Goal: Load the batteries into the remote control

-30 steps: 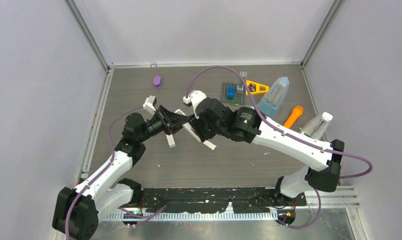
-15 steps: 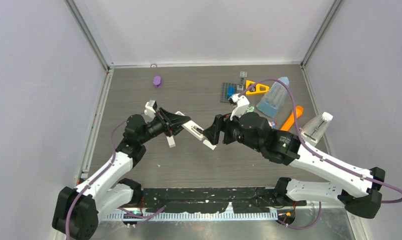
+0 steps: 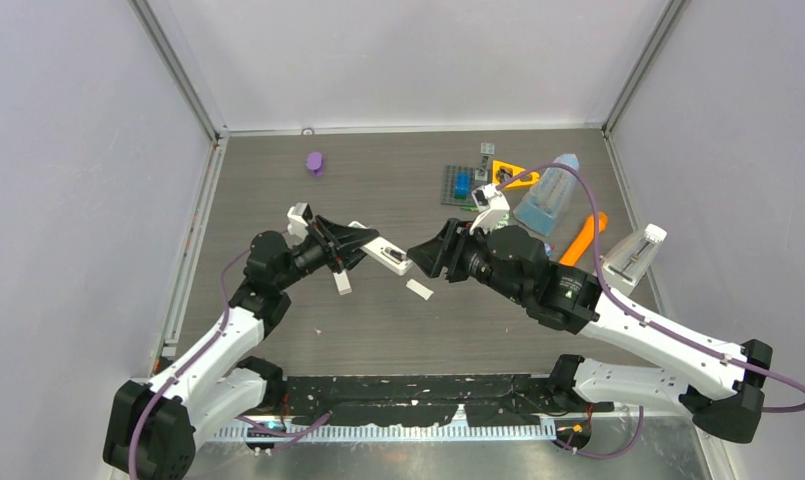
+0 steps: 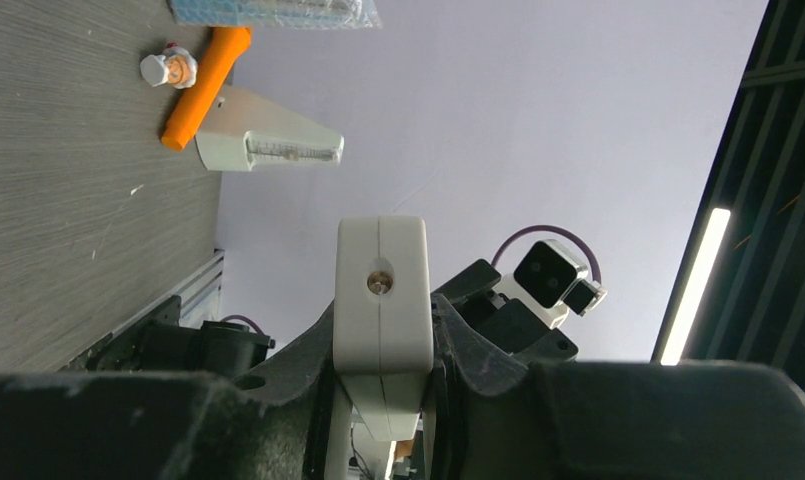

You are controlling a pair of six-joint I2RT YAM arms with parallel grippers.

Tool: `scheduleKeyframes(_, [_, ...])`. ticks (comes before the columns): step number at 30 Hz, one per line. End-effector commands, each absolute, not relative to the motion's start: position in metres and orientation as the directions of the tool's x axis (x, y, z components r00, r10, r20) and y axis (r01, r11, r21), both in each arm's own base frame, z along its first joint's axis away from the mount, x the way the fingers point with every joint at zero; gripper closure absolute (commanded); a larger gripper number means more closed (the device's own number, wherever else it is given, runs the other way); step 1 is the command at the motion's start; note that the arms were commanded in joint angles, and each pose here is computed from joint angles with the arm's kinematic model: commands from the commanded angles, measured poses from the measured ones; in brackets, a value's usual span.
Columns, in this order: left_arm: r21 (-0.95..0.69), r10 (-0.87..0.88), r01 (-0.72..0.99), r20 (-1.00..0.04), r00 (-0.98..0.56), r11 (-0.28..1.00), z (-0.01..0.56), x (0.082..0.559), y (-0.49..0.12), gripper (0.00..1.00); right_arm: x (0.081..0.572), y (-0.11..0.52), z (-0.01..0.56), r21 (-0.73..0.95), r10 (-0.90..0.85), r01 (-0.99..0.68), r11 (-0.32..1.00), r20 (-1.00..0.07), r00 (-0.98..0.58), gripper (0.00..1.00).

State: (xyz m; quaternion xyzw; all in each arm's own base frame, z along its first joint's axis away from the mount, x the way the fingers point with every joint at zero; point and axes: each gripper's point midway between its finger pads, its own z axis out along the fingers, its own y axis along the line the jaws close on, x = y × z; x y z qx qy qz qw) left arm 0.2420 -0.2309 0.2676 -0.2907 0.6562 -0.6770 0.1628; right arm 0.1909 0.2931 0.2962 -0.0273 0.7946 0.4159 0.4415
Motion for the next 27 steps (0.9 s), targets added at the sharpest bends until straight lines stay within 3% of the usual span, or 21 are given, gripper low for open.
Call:
scheduleKeyframes(1, [-0.984,-0.604,-0.130,0.179,-0.777,-0.124,0.280,0.240,-0.228,1.00,0.195,0.291,0.319,0.684,0.410,-0.405,0.607,-0.706,-0.578,0.46])
scheduleKeyframes(27, [-0.984,-0.608,-0.124,0.175,-0.774,-0.126,0.285,0.235,-0.226,1.00,0.196,0.305,0.294,0.666,0.343,-0.392,0.635,-0.698,-0.629,0.50])
